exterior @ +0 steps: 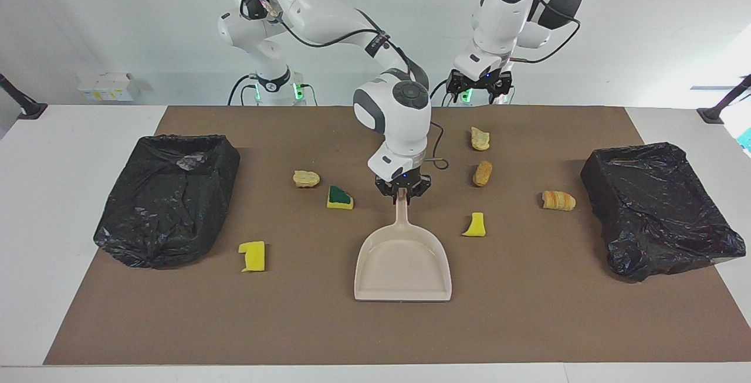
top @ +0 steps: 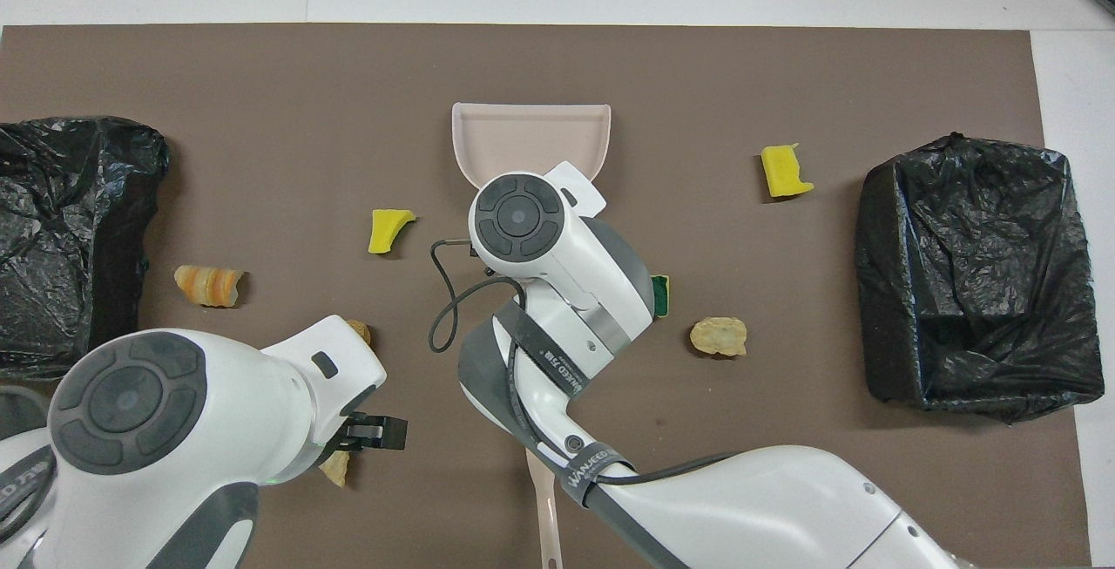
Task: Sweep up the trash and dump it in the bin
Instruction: 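Grasp the dustpan handle with the right gripper while the left gripper reaches the brush, then drag the dustpan toward the bread with the right gripper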
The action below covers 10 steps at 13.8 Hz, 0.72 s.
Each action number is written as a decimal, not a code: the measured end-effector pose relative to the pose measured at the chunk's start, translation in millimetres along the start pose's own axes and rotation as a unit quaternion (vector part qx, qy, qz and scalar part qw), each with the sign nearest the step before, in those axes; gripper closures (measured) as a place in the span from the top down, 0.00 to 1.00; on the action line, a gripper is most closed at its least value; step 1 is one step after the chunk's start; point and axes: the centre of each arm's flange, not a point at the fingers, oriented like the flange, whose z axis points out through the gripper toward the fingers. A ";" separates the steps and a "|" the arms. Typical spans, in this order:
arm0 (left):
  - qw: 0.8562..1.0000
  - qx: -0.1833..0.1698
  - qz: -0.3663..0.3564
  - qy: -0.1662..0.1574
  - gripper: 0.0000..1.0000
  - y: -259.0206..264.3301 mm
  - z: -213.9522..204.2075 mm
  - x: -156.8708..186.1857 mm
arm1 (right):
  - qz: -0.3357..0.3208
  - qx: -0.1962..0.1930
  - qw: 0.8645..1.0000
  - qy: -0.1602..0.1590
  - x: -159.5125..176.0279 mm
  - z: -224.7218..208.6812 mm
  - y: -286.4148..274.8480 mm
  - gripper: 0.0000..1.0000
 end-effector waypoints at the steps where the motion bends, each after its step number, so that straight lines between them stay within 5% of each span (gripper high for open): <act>1: 1.000 -0.004 0.005 -0.002 1.00 7.2 7.5 -3.0 | -0.007 -0.002 1.000 -0.001 3.5 -7.1 7.0 0.33; 7: 0.999 -0.001 -0.043 0.014 1.00 94.2 62.5 -51.3 | -0.110 -0.010 0.994 -0.025 37.3 -59.1 97.5 0.33; 10: 0.996 -0.002 -0.090 0.026 1.00 130.2 95.6 -79.9 | -0.204 -0.018 0.977 -0.054 43.1 -66.7 140.9 0.33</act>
